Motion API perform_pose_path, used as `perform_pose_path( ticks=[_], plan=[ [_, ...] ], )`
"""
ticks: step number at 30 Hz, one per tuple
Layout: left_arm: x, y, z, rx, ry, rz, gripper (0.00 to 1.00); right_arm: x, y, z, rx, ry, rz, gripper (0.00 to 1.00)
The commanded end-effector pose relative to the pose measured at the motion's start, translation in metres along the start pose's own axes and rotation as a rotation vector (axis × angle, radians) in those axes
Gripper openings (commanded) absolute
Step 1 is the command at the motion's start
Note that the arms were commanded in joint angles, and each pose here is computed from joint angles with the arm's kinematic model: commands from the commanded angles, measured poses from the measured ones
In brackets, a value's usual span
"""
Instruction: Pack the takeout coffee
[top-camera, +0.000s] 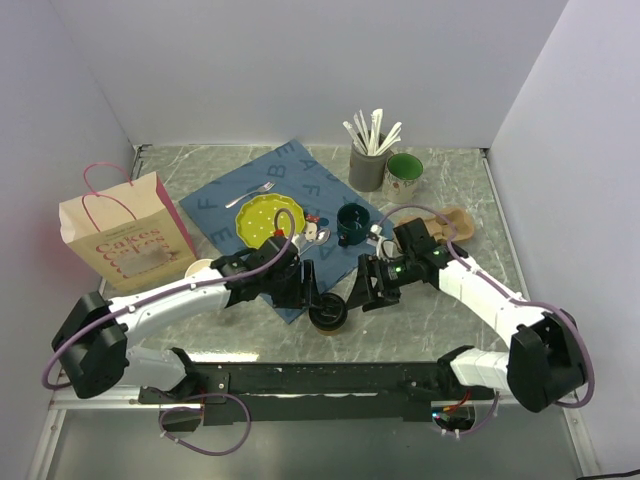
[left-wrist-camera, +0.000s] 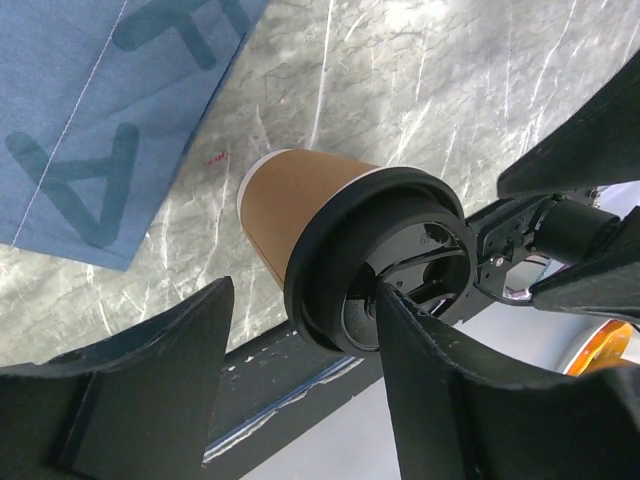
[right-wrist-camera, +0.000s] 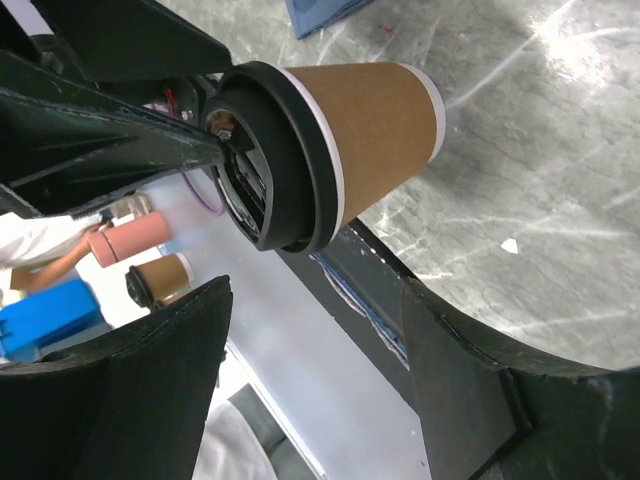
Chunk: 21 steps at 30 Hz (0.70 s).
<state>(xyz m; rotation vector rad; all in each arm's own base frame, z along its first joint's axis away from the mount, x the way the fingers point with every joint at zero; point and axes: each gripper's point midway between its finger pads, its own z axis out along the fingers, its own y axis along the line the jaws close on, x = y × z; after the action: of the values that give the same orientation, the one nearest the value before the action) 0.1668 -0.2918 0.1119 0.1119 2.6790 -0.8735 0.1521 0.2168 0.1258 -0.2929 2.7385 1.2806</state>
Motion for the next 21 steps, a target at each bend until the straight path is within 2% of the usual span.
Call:
perform_pose_path(
  ticks=[1,7,17,21],
  plan=[
    [-0.001,-0.001,0.007,0.021,0.000,0.037,0.63,-0.007,0.005,0.010,-0.066,-0.004,-0.041,0.74],
    [0.004,0.003,0.013,0.016,0.023,0.038,0.62,-0.009,0.004,0.020,-0.087,0.014,-0.034,0.66],
    [0.008,0.010,0.018,-0.008,0.037,0.032,0.61,-0.012,-0.010,0.021,-0.001,-0.018,-0.027,0.40],
    [0.010,0.011,0.018,-0.010,0.041,0.026,0.61,-0.014,-0.004,0.016,-0.008,-0.044,-0.040,0.37]
  ],
)
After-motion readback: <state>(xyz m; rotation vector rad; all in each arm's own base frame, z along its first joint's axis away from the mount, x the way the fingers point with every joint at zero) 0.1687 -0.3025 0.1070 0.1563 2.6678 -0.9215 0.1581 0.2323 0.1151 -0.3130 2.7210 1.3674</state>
